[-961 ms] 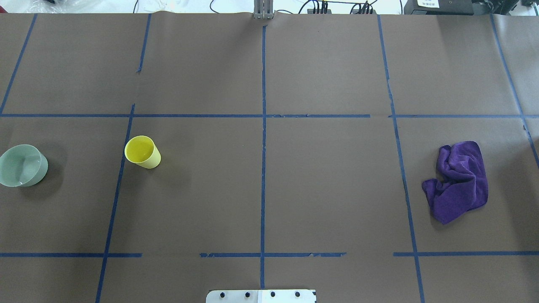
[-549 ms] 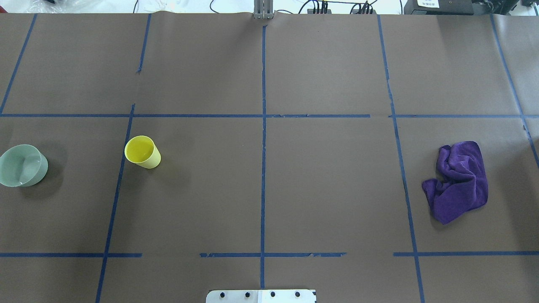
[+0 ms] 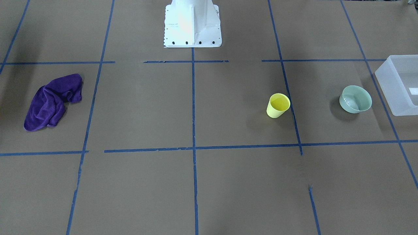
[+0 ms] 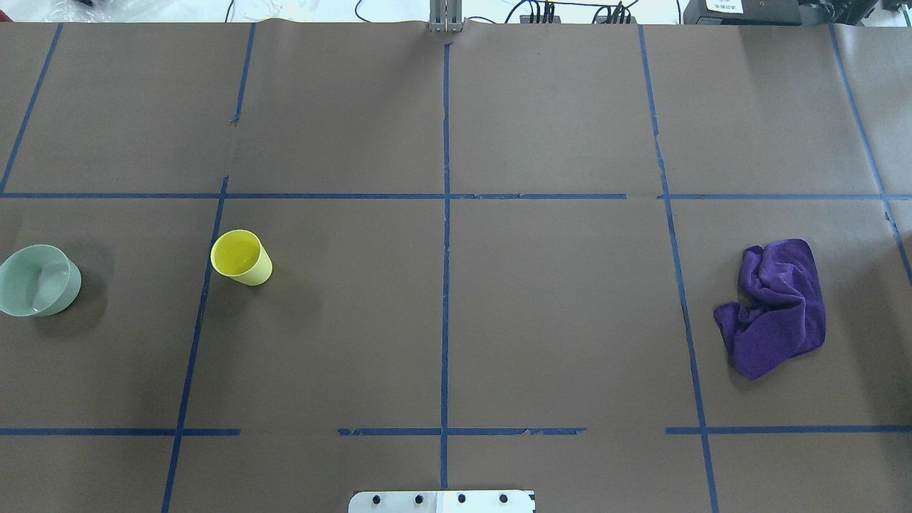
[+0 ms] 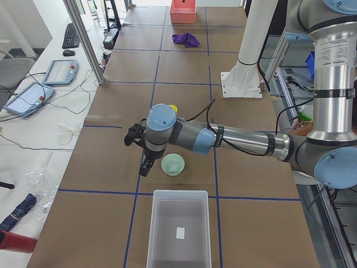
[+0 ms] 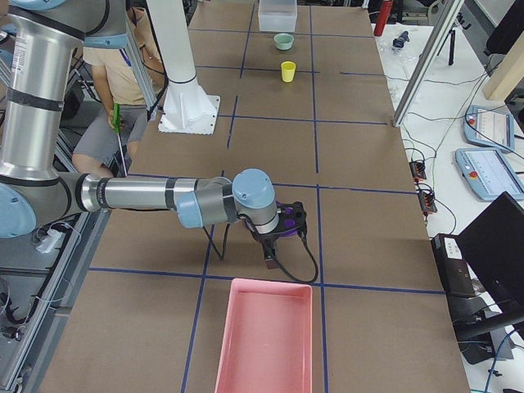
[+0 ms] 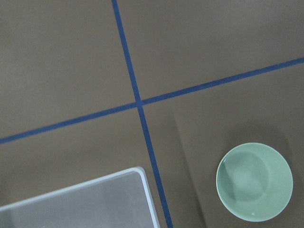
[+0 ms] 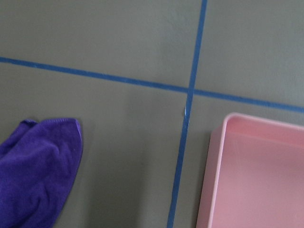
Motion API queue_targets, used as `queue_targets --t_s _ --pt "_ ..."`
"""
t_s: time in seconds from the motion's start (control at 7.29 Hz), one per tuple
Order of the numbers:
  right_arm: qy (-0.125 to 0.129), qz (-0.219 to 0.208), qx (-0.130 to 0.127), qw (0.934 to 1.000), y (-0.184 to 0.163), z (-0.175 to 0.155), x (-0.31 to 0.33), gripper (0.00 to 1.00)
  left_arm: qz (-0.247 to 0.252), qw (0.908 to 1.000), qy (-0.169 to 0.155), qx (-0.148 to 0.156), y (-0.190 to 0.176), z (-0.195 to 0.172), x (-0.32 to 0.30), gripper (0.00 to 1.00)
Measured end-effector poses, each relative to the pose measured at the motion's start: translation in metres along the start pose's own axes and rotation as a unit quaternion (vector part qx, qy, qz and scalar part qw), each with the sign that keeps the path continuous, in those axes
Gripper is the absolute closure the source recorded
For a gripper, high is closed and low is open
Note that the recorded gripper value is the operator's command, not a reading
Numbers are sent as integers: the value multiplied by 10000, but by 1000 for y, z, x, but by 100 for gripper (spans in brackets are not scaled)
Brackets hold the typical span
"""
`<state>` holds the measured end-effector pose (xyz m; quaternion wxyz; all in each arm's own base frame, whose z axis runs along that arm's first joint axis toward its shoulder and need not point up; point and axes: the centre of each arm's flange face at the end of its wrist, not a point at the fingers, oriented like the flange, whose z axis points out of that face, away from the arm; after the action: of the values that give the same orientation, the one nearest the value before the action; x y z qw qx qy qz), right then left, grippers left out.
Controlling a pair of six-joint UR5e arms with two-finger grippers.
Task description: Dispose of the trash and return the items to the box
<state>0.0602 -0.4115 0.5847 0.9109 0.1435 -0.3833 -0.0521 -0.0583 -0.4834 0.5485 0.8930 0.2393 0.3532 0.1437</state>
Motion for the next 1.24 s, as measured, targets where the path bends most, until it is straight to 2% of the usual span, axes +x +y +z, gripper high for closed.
queue_targets --t_s 0.14,0.27,0.41,0.69,0.82,0.96,1.1,1.24 --pt "-82 -183 217 9996 -15 -6 -8 0 437 9978 -53 505 -13 -2 2 0" --pt "-225 -157 288 9992 -22 -7 -12 0 519 9948 28 871 -20 -2 4 0" --pt "-338 -51 302 9990 -24 -7 -15 0 218 9929 296 1129 -25 -3 14 0" --pt "-504 86 275 9983 -27 -4 -16 0 -534 9885 774 1185 -47 12 82 0" --pt "-551 124 254 9981 -26 -3 -15 0 -825 9866 879 1102 -54 28 134 0" --pt "-573 136 246 9980 -25 -2 -15 0 -1277 9823 946 987 -54 47 180 5" --pt "-584 146 234 9979 -24 -2 -14 0 -1879 9731 979 902 -51 64 224 19" --pt "-585 163 219 9979 -21 -1 -13 0 -2568 9578 1015 797 -46 83 263 31"
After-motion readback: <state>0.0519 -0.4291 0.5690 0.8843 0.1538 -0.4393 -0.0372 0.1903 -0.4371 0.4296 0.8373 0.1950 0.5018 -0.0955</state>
